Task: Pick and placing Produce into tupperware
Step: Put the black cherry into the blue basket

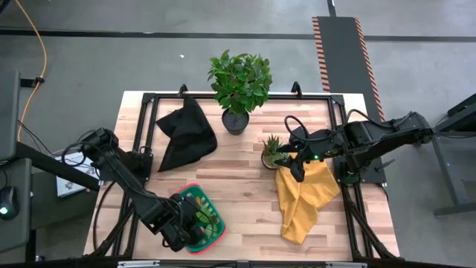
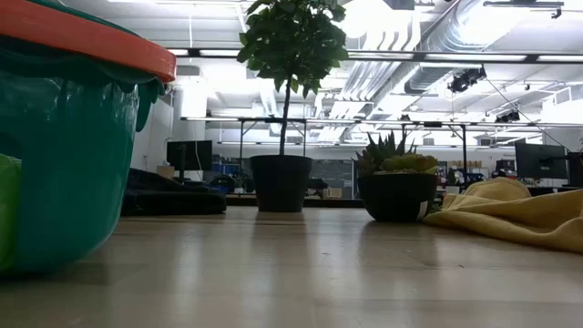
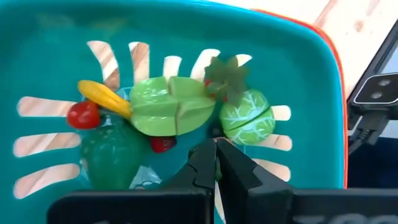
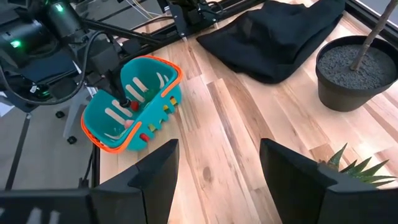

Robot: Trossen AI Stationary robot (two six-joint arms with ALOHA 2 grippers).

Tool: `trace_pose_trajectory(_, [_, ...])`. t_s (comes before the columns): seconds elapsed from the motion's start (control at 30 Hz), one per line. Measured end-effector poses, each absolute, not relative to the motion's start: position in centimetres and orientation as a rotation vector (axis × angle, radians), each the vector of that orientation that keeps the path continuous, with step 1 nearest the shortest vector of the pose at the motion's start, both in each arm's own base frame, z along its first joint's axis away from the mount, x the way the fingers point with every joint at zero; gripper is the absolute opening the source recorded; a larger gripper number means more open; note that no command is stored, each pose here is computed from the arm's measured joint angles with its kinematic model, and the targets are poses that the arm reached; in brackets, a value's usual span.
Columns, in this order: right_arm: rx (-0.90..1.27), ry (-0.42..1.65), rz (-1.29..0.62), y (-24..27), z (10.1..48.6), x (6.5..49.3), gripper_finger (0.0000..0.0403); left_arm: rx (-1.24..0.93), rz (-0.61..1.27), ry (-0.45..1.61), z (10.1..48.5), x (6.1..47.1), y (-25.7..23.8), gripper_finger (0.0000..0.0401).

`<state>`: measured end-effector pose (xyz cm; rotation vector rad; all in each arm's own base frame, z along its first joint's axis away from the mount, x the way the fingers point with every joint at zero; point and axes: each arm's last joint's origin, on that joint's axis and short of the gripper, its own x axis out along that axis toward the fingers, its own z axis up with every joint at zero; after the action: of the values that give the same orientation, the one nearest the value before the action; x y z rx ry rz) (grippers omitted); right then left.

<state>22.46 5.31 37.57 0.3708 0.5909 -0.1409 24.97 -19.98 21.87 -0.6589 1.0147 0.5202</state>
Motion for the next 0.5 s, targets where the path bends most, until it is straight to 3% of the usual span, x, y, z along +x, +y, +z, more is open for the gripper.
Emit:
trace_pose_trajectory(0.37, [0.369, 0.595, -0.139, 5.32, 37.54, 22.46, 0.0216, -0.664, 0.513, 1.019, 21.79, 25.03, -20.08, 0.0])
trace_pose_trajectory(0.5, [0.369, 0.595, -0.139, 5.32, 37.54, 22.46, 0.0216, -0.67, 0.499, 1.015, 21.84, 25.12, -20.18, 0.0018])
